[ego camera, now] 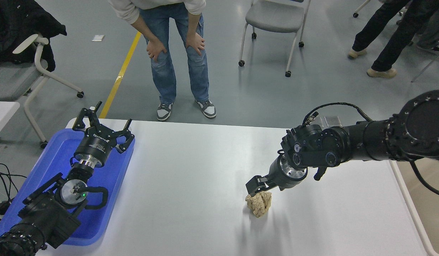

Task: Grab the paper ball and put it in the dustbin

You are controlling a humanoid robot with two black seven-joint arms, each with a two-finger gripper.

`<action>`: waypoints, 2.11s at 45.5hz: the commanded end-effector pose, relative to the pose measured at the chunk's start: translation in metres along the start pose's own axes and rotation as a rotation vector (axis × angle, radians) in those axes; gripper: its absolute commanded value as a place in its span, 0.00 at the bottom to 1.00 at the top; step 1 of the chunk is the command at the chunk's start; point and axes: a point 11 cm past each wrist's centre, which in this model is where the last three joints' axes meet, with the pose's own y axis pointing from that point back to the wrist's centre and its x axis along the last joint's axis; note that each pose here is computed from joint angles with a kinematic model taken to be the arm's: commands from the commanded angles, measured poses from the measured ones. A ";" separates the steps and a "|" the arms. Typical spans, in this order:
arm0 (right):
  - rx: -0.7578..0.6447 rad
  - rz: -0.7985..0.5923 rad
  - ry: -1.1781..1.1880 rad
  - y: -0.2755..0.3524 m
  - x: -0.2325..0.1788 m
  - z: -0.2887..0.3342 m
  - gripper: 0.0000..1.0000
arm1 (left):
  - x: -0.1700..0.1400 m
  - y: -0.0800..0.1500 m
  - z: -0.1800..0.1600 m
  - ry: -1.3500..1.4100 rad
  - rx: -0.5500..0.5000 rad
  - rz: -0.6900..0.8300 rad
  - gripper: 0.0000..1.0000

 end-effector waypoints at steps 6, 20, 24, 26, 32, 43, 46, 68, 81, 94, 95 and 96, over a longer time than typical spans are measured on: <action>0.044 0.031 -0.023 -0.018 0.000 -0.012 1.00 | 0.000 0.000 0.000 0.001 -0.001 0.000 1.00; -0.026 0.057 -0.005 -0.031 -0.001 0.009 1.00 | 0.000 0.000 0.000 0.000 0.000 0.000 1.00; -0.081 0.069 0.015 -0.036 -0.004 0.017 1.00 | 0.000 0.000 0.000 0.001 -0.001 0.000 1.00; -0.103 0.069 0.027 -0.037 -0.006 0.020 1.00 | 0.000 0.000 0.000 0.000 0.000 0.000 1.00; -0.103 0.061 0.032 -0.039 -0.009 0.017 1.00 | 0.000 0.000 0.000 0.000 0.000 0.000 1.00; -0.031 0.050 0.004 -0.039 -0.008 -0.003 1.00 | 0.000 0.000 0.000 0.000 0.000 0.000 1.00; -0.011 0.046 -0.001 -0.037 -0.007 -0.009 1.00 | 0.000 0.000 0.000 0.000 0.000 0.000 1.00; 0.004 0.007 -0.023 -0.046 -0.019 -0.010 1.00 | 0.000 0.000 0.000 0.000 0.000 0.000 1.00; -0.002 0.000 -0.043 -0.056 -0.027 -0.003 0.90 | 0.000 0.000 0.000 0.000 0.000 0.000 1.00; 0.007 -0.010 -0.067 -0.058 -0.032 -0.004 0.00 | 0.000 0.000 0.000 0.000 0.000 0.000 1.00; 0.010 -0.014 -0.067 -0.058 -0.032 -0.004 0.00 | 0.000 0.000 0.000 0.000 0.000 0.000 1.00; 0.010 -0.017 -0.067 -0.058 -0.033 -0.004 0.00 | 0.000 0.000 0.000 0.000 0.000 0.000 1.00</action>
